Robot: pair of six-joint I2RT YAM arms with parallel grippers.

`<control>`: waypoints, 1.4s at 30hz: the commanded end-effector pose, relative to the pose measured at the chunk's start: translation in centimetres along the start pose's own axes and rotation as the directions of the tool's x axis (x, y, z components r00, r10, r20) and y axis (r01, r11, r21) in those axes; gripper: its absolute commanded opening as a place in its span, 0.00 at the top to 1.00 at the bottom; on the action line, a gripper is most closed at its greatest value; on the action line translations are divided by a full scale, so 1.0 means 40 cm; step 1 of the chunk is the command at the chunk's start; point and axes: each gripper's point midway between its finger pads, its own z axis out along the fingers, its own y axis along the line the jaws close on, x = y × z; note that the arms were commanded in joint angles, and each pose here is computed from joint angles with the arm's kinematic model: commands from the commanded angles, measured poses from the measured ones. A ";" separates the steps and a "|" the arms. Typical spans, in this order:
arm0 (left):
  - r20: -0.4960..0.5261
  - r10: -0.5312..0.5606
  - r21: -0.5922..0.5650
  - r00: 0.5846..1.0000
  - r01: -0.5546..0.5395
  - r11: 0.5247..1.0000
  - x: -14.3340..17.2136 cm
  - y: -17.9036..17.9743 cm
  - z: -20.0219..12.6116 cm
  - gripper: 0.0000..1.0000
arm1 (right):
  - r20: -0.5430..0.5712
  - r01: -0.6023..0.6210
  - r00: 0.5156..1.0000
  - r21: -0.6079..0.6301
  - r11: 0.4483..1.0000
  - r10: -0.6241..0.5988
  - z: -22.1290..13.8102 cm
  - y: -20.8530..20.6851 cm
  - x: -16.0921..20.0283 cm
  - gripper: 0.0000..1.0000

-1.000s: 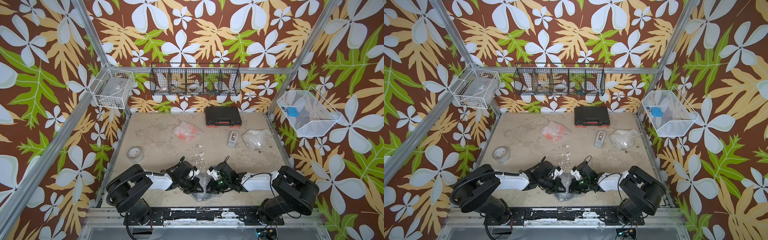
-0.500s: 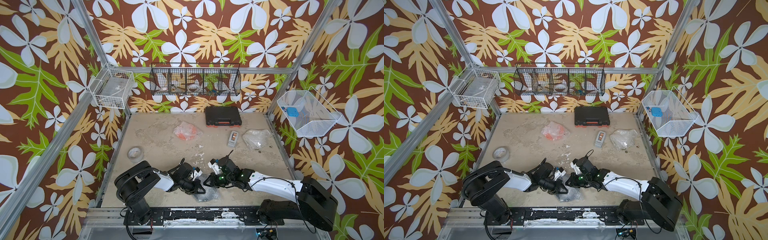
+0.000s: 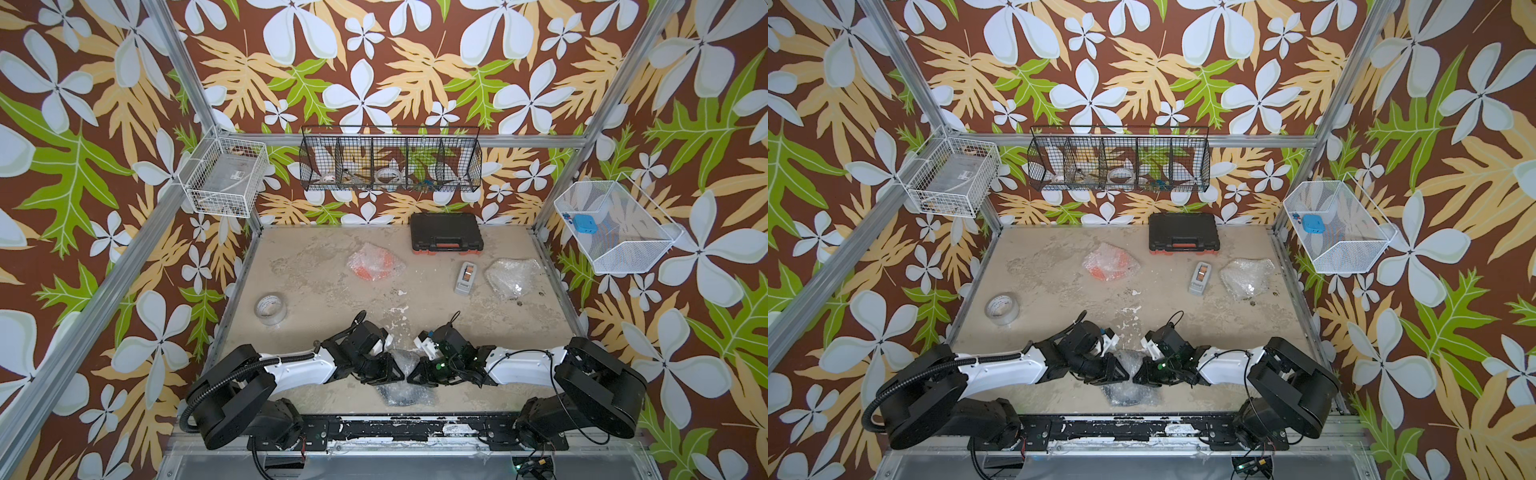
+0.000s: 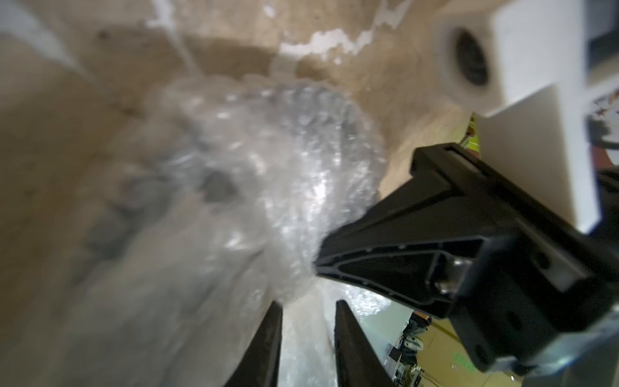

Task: Wrap dinner plates in bubble wrap
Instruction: Wrap the plate in the bubble wrap.

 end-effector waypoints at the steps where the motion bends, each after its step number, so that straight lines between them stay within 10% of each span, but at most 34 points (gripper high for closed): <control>1: 0.116 0.057 -0.108 0.992 -0.045 0.993 -0.091 -0.040 -0.070 0.61 | -0.024 -0.026 0.999 0.199 0.980 0.031 -0.007 -0.114 0.033 1.00; 10: -0.104 0.108 -0.114 0.989 -0.119 0.986 -0.059 0.007 0.045 0.89 | -0.004 -0.028 1.000 0.200 0.979 0.030 -0.020 -0.119 0.020 1.00; 17: -0.172 0.042 -0.139 0.984 -0.067 0.988 0.034 0.109 0.063 0.93 | 0.025 0.001 1.000 0.230 0.973 -0.007 -0.034 -0.130 -0.057 1.00; 27: -0.141 -0.043 -0.014 0.989 0.042 0.999 0.110 0.071 0.075 0.94 | -0.011 0.185 0.982 0.193 0.964 -0.187 0.003 -0.050 -0.159 1.00; 38: 0.122 0.055 0.024 0.991 -0.059 0.998 -0.060 -0.107 -0.066 0.91 | -0.023 0.268 0.963 0.191 0.944 -0.269 -0.012 -0.064 -0.121 1.00; 42: 0.059 0.073 -0.041 0.996 -0.070 0.997 -0.069 -0.077 -0.021 0.93 | -0.010 0.279 0.959 0.187 0.942 -0.282 -0.019 -0.055 -0.123 1.00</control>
